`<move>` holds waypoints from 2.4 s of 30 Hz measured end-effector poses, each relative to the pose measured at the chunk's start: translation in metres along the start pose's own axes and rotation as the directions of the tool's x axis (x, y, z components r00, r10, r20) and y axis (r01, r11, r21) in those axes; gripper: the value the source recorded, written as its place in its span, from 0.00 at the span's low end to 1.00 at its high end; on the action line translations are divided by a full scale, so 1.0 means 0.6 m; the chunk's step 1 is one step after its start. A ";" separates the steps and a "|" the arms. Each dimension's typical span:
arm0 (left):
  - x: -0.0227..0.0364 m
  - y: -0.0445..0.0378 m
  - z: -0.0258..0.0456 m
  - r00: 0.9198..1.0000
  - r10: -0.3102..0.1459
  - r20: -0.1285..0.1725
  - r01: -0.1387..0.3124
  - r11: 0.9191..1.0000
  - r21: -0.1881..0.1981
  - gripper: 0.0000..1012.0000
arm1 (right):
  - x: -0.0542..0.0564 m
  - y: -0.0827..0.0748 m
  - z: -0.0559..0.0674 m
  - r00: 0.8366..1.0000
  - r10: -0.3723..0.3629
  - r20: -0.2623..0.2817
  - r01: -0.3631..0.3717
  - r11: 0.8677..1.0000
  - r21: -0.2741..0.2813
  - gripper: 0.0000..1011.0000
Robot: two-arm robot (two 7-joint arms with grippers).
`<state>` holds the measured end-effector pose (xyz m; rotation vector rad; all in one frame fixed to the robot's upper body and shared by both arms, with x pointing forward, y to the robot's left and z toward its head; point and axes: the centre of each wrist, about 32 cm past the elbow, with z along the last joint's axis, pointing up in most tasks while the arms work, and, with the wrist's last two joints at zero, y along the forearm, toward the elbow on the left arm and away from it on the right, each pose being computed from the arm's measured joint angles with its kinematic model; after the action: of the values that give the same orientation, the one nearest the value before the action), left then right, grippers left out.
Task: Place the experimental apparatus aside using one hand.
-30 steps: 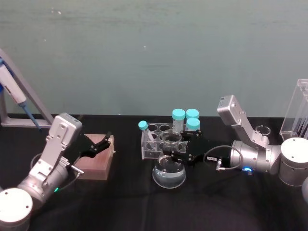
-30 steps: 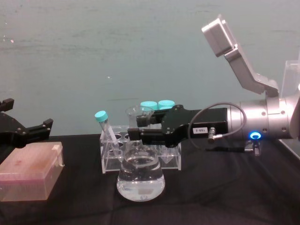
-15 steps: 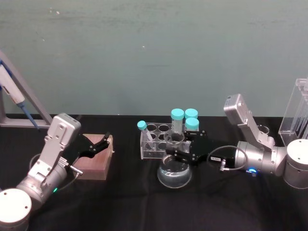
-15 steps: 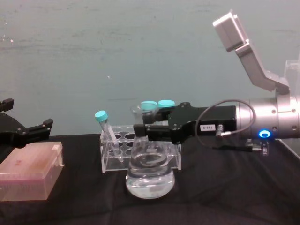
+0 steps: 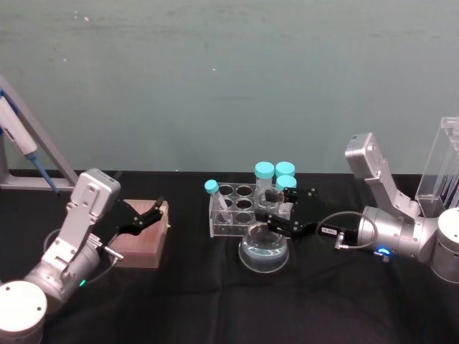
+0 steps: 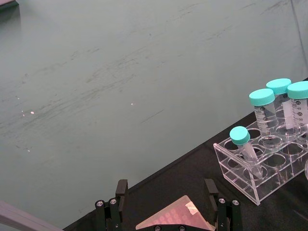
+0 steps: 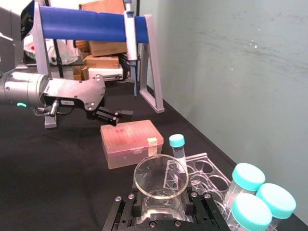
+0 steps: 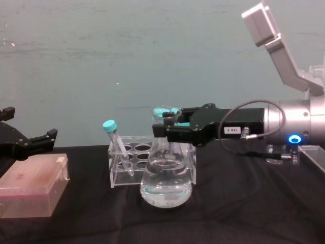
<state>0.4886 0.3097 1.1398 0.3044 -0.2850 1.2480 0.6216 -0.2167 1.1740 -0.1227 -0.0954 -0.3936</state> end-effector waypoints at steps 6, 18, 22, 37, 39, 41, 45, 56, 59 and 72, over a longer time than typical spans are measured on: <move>0.0000 0.000 0.000 1.000 0.000 0.000 0.000 1.000 0.000 0.99 | -0.003 -0.008 0.004 1.000 -0.012 -0.007 0.012 1.000 0.009 0.47; 0.0000 0.000 0.000 1.000 0.000 0.000 0.000 1.000 0.000 0.99 | -0.003 -0.023 0.003 0.999 -0.027 -0.019 0.027 1.000 0.010 0.47; 0.0000 0.000 0.000 1.000 0.000 0.000 0.000 1.000 0.000 0.99 | -0.005 -0.026 0.003 0.999 -0.033 -0.025 0.033 0.999 0.011 0.47; 0.0000 0.000 0.000 1.000 0.000 0.000 0.000 1.000 0.000 0.99 | -0.010 -0.043 0.009 0.996 -0.074 -0.041 0.074 0.997 0.019 0.47; 0.0000 0.000 0.000 1.000 0.000 0.000 0.000 1.000 0.000 0.99 | -0.012 -0.045 0.009 0.996 -0.075 -0.043 0.075 0.997 0.020 0.47; 0.0000 0.000 0.000 1.000 0.000 0.000 0.000 1.000 0.000 0.99 | -0.013 -0.048 0.010 0.996 -0.074 -0.045 0.075 0.997 0.020 0.47; 0.0000 0.000 0.000 1.000 0.000 0.000 0.000 1.000 0.000 0.99 | -0.016 -0.053 0.013 0.996 -0.072 -0.048 0.073 0.997 0.024 0.47; 0.0000 0.000 0.000 1.000 0.000 0.000 0.000 1.000 0.000 0.99 | -0.024 -0.071 0.022 0.996 -0.079 -0.046 0.081 0.996 0.034 0.47; 0.0000 0.000 0.000 1.000 0.000 0.000 0.000 1.000 0.000 0.99 | -0.026 -0.076 0.024 0.995 -0.083 -0.048 0.085 0.996 0.031 0.47; 0.0000 0.000 0.000 1.000 0.000 0.000 0.000 1.000 0.000 0.99 | -0.036 -0.097 0.021 0.990 -0.114 -0.077 0.116 0.993 0.023 0.47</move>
<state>0.4886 0.3097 1.1398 0.3044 -0.2850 1.2480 0.5783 -0.2603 1.1898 -0.0752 -0.0329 -0.5113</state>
